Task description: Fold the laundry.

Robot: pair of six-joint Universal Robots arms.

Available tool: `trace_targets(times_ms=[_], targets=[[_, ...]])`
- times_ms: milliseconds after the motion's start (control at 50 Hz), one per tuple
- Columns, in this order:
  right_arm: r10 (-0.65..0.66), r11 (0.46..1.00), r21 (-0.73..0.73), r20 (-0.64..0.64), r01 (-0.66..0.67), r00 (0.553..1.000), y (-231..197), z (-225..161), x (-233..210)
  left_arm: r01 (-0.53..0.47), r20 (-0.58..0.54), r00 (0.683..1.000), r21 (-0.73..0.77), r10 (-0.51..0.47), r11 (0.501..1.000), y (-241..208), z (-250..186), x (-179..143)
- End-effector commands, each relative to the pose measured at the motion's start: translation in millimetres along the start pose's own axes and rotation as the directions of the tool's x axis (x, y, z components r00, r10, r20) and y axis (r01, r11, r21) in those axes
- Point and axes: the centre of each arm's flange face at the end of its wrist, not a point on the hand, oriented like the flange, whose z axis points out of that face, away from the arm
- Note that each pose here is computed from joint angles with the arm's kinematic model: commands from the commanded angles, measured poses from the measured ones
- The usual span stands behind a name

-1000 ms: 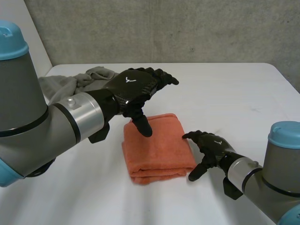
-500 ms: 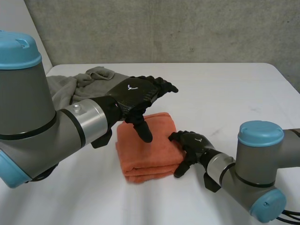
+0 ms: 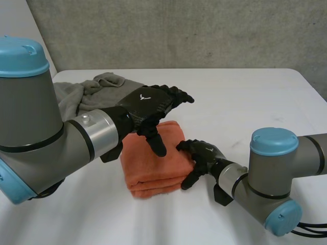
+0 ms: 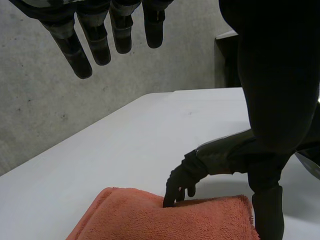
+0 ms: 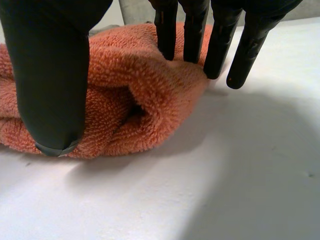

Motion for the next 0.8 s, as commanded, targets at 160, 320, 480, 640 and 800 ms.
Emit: trace_targets(times_ms=[160, 320, 480, 640, 800], targets=[[-0.001, 1.0, 0.03, 0.019, 0.001, 1.0, -2, 19, -7, 0.004, -0.001, 1.0, -0.009, -0.004, 1.0, 3, 2, 0], [-0.013, 0.993, 0.117, 0.014, 0.011, 1.0, -29, 30, -8, 0.005, 0.001, 1.0, -0.009, -0.005, 1.0, 3, 2, -1], [-0.044, 0.974, 0.219, -0.09, 0.062, 0.995, -73, 55, 46, 0.006, 0.0, 1.0, -0.013, -0.006, 1.0, 5, 3, -1], [-0.091, 0.945, 0.271, -0.32, 0.183, 0.943, -127, 63, 155, 0.009, 0.001, 1.0, -0.017, -0.009, 1.0, 6, 3, -2], [-0.008, 0.917, 0.339, -0.509, 0.209, 0.86, -169, 51, 258, 0.014, 0.001, 1.0, -0.03, -0.014, 0.999, 11, 6, -3]])
